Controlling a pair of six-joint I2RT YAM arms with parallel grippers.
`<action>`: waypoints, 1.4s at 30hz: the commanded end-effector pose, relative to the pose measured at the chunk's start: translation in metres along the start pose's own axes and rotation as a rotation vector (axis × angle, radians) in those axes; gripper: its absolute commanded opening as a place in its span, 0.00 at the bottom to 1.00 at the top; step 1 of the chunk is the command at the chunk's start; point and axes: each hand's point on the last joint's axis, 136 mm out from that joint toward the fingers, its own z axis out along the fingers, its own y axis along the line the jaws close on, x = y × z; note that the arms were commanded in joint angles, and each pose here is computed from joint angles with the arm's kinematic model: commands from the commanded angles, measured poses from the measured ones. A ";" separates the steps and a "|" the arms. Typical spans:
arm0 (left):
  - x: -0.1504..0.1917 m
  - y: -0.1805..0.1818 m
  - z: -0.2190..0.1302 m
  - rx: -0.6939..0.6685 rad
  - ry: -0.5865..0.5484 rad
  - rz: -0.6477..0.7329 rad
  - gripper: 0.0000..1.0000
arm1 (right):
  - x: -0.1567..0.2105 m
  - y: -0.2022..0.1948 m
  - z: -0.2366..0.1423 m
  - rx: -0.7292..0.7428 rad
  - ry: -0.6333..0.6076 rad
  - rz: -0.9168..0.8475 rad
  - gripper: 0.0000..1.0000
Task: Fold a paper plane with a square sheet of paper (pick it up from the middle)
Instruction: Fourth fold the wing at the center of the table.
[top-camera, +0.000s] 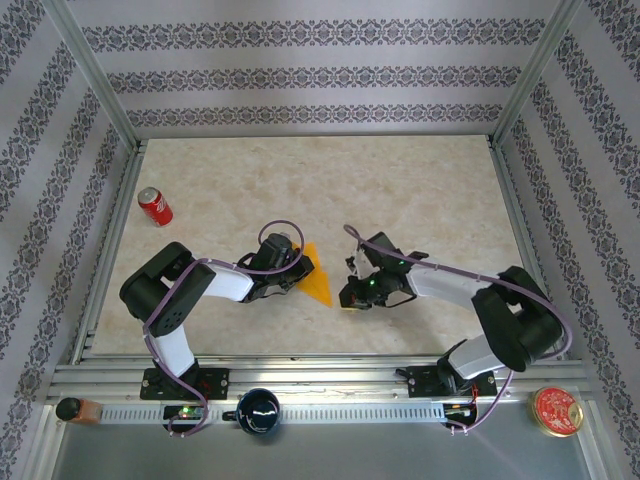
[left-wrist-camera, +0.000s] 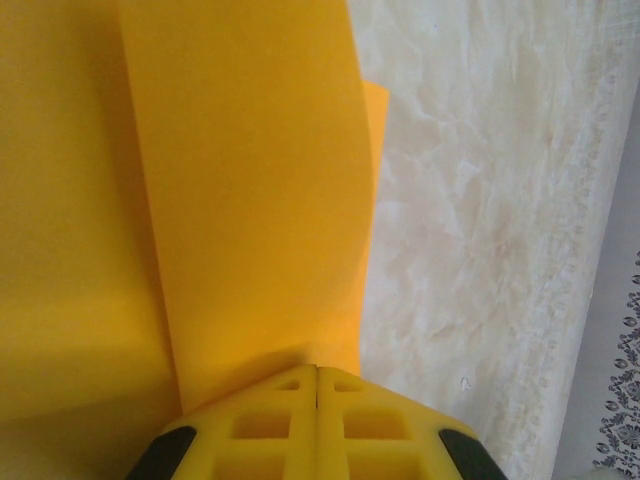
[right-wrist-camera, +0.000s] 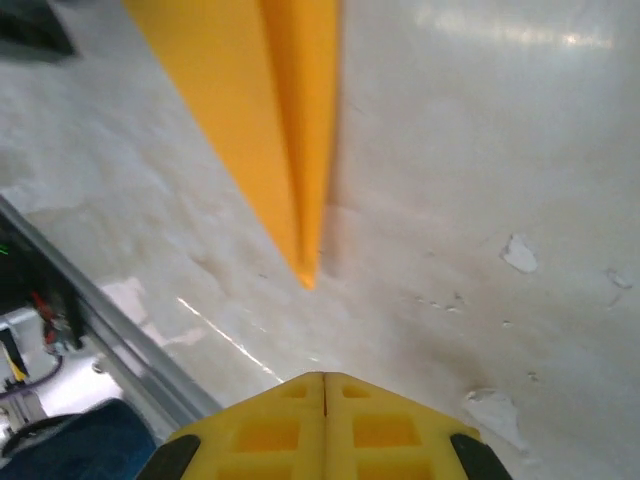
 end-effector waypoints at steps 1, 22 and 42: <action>0.005 0.046 -0.003 -0.155 -0.004 -0.029 0.02 | -0.025 0.026 -0.010 -0.069 -0.063 -0.016 0.03; 0.006 0.041 -0.002 -0.133 0.003 -0.021 0.02 | -0.068 0.006 0.065 -0.082 -0.008 0.147 0.01; 0.003 0.003 -0.011 -0.024 0.088 0.159 0.10 | -0.037 -0.046 0.064 0.076 0.068 0.132 0.00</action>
